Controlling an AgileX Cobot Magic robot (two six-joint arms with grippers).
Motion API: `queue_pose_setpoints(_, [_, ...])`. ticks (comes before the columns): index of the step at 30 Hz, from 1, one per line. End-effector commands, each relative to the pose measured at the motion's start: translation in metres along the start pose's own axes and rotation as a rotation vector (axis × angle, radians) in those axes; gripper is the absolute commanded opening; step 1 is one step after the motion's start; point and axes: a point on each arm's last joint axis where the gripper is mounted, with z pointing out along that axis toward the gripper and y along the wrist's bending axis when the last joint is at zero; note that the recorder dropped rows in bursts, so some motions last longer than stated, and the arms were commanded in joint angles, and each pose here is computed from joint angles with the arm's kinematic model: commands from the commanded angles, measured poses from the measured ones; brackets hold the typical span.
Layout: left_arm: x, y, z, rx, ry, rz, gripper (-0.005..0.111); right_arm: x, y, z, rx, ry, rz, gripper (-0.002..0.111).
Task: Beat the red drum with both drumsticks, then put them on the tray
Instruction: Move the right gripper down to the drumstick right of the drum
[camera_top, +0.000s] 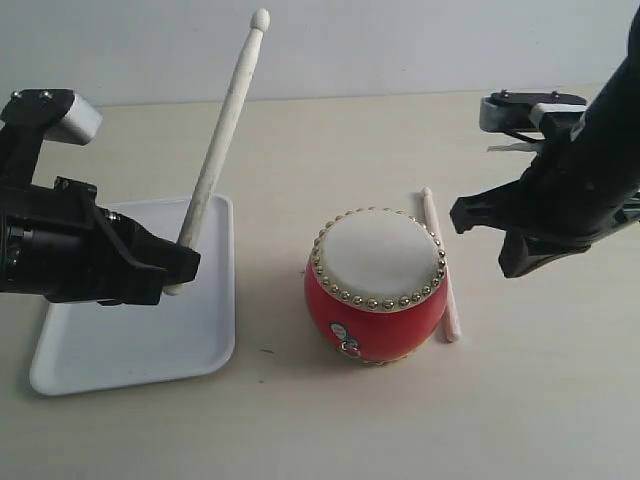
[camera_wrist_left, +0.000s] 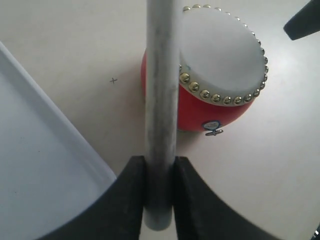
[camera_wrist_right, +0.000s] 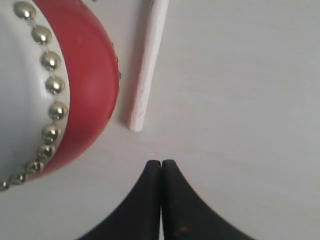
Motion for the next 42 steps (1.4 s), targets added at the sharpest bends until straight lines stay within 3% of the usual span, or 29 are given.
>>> queue_pose_setpoints(1, [0.000,0.000,-0.001,-0.004,-0.015,-0.008,0.000,-0.011,0.014,0.003,0.024,-0.133,0.029,0.001])
queue_pose_setpoints(8, [0.000,0.000,-0.001,-0.004,-0.015,-0.008,0.000,-0.014,0.007,0.008,0.074,-0.223,0.067,0.016])
queue_pose_setpoints(17, [-0.001,0.000,-0.001,-0.003,-0.016,-0.011,0.000,-0.029,-0.014,0.026,0.050,-0.142,0.272,0.018])
queue_pose_setpoints(24, [0.000,0.000,-0.001,-0.001,-0.013,-0.009,0.000,-0.070,-0.011,0.038,0.038,-0.064,0.209,0.034])
queue_pose_setpoints(31, [0.000,0.000,-0.001,-0.002,-0.012,-0.007,0.000,-0.125,-0.007,0.059,0.070,0.012,0.162,0.034])
queue_pose_setpoints(42, [-0.001,0.001,-0.001,-0.014,-0.021,-0.005,0.000,-0.147,-0.009,0.096,0.076,0.050,0.151,0.034])
